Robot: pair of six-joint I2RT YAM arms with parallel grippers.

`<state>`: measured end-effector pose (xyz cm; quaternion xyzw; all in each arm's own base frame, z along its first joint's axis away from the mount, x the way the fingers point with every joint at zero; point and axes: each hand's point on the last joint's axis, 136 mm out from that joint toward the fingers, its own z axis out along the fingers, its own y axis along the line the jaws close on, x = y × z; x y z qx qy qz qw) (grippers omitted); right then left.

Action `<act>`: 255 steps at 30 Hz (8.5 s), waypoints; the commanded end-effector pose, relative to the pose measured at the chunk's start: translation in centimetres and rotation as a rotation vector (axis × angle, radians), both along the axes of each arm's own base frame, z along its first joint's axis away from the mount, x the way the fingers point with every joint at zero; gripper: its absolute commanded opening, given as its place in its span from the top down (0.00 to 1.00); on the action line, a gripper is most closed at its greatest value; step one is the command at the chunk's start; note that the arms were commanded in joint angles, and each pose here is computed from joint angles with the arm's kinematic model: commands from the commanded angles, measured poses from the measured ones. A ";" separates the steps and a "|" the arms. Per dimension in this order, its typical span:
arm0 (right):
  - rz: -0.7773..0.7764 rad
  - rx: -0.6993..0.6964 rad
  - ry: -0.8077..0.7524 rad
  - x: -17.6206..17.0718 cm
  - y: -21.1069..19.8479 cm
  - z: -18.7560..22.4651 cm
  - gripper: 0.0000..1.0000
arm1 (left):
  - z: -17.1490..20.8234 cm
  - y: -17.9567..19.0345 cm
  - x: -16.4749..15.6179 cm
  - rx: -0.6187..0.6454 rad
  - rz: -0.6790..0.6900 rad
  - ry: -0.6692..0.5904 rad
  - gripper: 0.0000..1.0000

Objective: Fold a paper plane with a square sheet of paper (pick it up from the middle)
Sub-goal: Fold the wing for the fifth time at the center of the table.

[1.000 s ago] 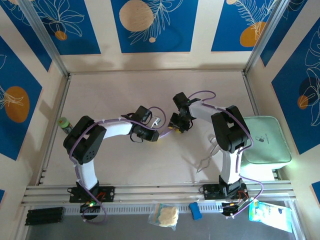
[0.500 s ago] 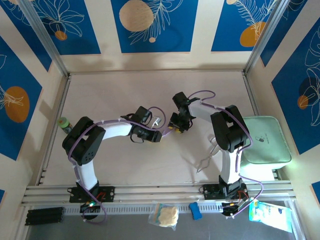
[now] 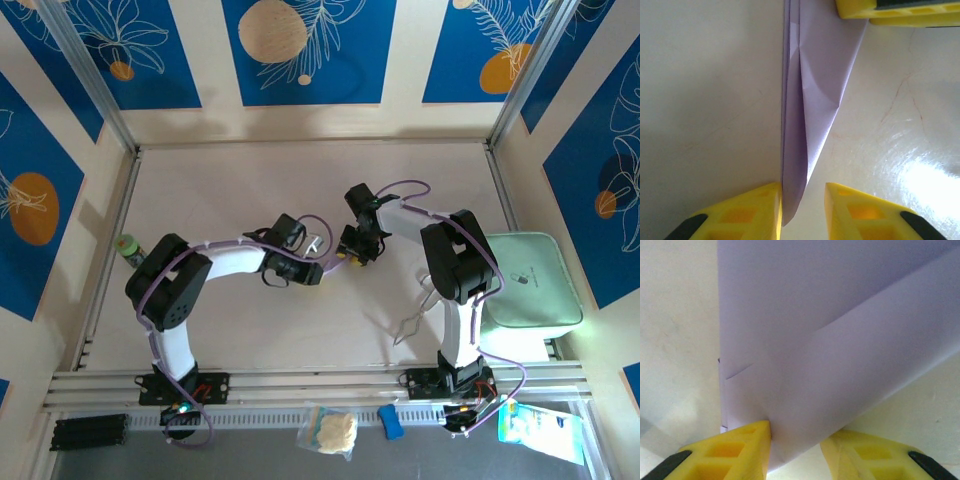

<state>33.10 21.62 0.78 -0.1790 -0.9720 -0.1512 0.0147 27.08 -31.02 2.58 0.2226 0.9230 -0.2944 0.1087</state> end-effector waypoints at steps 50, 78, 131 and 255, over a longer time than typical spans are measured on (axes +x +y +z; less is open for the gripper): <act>0.008 -0.263 0.166 -2.6 -4.7 -9.1 0.54 | 5.6 -1.7 0.2 -0.164 0.208 -0.017 0.78; -0.003 -0.287 0.194 -3.3 -5.3 -9.9 0.57 | 0.6 -3.0 1.2 -0.149 0.255 0.078 0.87; 0.013 -0.306 0.203 -3.6 -5.5 -10.4 0.58 | 3.1 -3.5 1.9 -0.199 0.241 0.035 0.88; 0.229 0.172 -0.218 -0.1 2.0 -2.8 0.86 | 2.3 -3.0 4.1 -0.177 0.277 0.088 0.86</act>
